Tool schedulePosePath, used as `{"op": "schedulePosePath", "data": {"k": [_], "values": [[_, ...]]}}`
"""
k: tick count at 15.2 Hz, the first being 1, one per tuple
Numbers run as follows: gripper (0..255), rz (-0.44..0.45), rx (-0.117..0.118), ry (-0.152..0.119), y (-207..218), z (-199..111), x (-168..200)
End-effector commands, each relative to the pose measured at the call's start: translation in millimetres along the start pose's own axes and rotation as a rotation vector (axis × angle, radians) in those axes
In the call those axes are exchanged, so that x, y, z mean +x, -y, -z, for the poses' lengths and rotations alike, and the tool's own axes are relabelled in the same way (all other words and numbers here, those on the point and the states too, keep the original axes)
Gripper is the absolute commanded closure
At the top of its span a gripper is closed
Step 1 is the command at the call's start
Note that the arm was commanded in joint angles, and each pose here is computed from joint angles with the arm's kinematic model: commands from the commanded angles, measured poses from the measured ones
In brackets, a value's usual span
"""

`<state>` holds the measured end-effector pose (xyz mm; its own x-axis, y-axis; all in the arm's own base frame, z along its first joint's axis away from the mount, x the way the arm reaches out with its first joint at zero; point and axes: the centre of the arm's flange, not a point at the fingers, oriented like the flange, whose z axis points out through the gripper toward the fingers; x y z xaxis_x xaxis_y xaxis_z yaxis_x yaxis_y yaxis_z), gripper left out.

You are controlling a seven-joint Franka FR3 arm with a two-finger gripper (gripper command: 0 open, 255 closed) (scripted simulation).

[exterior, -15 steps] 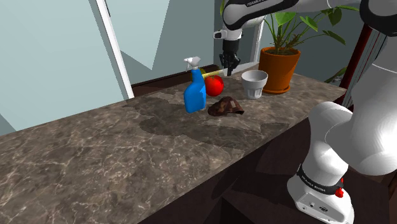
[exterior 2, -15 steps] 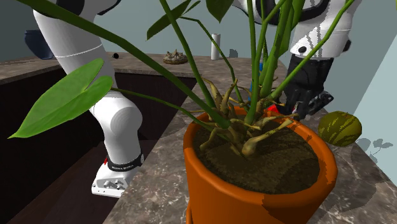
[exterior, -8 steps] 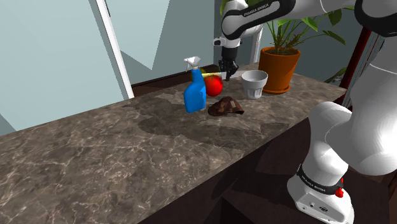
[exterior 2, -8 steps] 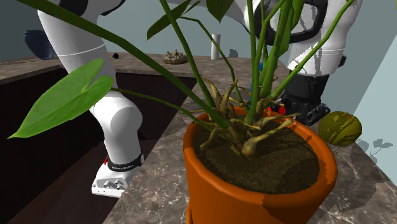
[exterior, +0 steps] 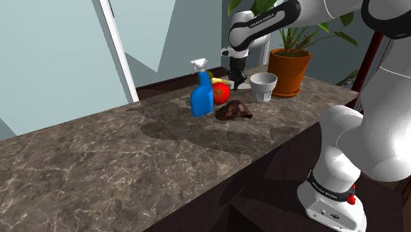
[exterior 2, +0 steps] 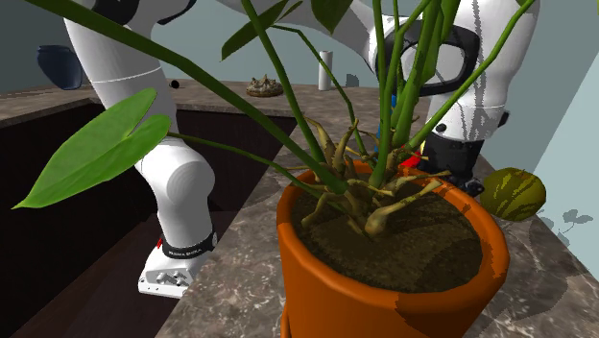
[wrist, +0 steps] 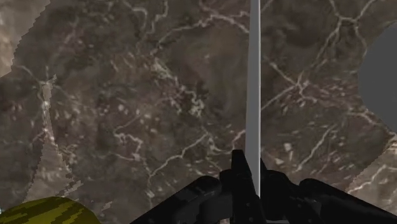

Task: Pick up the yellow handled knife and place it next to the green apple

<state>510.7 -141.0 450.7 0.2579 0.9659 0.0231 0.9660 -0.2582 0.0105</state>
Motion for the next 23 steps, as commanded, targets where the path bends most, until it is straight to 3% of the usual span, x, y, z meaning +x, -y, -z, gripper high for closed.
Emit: {"op": "schedulePosePath", "data": {"k": [1,6,7,12,16,23], "values": [[255,-0.001,0.008,0.002,1,-4,0],[255,-0.001,0.008,0.002,1,-4,0],[0,-0.001,0.008,0.002,1,-4,0],[0,-0.001,0.008,0.002,1,-4,0],[0,-0.001,0.008,0.002,0,46,0],[0,-0.001,0.008,0.002,0,46,0]]}}
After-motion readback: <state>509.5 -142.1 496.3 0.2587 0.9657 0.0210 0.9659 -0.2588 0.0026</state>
